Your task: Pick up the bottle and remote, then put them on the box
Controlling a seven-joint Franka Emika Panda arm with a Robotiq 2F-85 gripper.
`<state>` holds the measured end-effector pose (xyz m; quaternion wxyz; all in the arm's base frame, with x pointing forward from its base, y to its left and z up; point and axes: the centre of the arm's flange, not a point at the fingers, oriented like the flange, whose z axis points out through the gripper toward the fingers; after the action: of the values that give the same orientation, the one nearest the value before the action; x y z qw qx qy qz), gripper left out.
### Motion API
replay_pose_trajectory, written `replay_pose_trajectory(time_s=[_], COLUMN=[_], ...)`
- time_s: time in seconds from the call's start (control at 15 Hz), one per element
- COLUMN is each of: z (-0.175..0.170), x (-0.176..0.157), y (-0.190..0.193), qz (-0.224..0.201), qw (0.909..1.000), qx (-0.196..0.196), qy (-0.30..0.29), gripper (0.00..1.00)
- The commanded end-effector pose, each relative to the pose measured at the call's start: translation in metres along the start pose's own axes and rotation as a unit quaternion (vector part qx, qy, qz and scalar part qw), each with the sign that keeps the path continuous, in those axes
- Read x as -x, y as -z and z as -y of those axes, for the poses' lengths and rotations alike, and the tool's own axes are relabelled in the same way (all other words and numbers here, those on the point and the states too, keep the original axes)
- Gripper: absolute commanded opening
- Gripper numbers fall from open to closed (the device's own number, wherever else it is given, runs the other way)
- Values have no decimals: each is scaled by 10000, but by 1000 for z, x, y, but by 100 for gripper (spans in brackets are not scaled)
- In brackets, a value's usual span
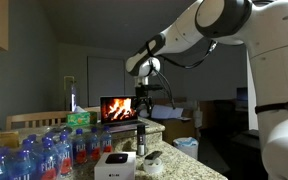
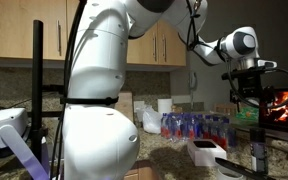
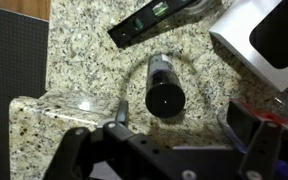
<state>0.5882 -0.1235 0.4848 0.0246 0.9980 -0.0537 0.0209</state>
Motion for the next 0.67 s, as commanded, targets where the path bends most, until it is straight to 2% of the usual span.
replay_pose_trajectory(time_s=[0.0, 0.33, 0.6], z=[1, 2, -3], x=[-2, -2, -21], y=[-6, -5, -35], qz=[35, 24, 310], qw=[10000, 10000, 9994], qx=[-7, -6, -153], qy=[6, 10, 62], gripper=[100, 100, 100])
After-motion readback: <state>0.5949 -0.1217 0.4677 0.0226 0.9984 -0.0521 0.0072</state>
